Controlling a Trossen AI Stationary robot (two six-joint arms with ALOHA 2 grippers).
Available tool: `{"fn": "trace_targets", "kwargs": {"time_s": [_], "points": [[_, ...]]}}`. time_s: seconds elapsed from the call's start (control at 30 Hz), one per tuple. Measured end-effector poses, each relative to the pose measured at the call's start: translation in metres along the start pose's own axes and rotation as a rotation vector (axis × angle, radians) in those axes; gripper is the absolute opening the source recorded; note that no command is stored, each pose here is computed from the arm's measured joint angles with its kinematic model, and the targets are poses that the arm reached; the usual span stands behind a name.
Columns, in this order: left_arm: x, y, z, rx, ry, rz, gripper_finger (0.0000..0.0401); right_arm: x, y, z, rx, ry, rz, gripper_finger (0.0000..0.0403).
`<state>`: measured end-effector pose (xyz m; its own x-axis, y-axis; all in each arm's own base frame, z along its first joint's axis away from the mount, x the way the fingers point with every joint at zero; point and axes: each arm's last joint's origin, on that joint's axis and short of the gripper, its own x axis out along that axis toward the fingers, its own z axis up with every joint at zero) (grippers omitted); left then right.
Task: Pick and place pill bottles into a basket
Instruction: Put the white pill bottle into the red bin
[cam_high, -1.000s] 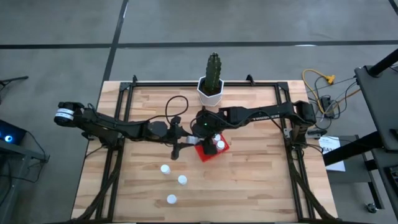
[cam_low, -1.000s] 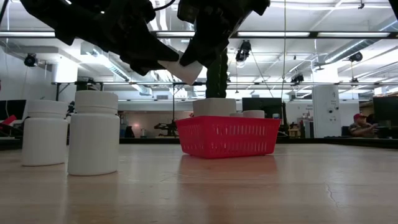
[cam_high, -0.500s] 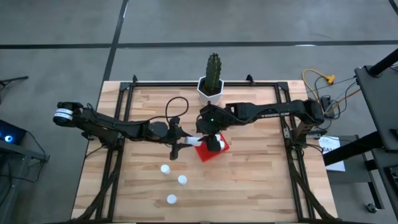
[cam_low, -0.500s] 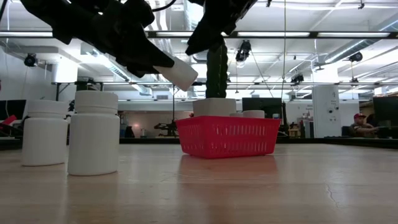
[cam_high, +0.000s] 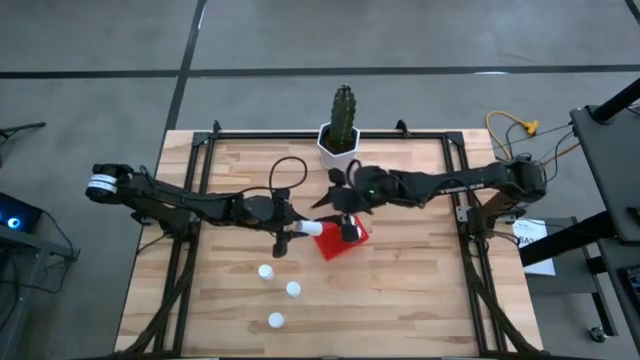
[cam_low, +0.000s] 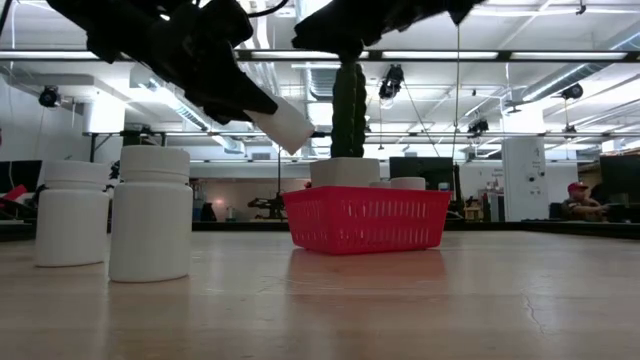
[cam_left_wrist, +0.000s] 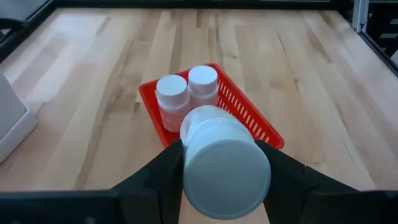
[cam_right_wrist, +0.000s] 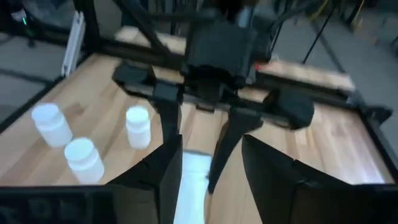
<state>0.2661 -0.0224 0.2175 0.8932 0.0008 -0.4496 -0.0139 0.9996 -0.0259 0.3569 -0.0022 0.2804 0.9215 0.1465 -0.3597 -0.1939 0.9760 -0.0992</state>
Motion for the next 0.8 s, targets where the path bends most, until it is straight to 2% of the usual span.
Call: {"fn": "trace_targets", "kwargs": {"time_s": [0.27, 0.4, 0.6, 0.8], "points": [[0.0, 0.0, 0.004, 0.007, -0.004, 0.003, 0.0149, -0.039, 0.008, -0.022, -0.03, -0.238, -0.047, 0.0141], [-0.001, 0.0, 0.011, 0.009, 0.013, 0.005, 0.0149, -0.059, 0.012, -0.024, -0.051, -0.357, -0.067, 0.0136], [-0.001, -0.001, 0.027, 0.036, 0.12, 0.012, 0.0149, -0.07, 0.015, -0.029, -0.04, -0.353, -0.064, 0.0128], [0.017, -0.002, 0.044, 0.074, 0.239, 0.021, 0.0149, -0.07, 0.015, -0.03, -0.044, -0.347, -0.065, 0.0123]]}}
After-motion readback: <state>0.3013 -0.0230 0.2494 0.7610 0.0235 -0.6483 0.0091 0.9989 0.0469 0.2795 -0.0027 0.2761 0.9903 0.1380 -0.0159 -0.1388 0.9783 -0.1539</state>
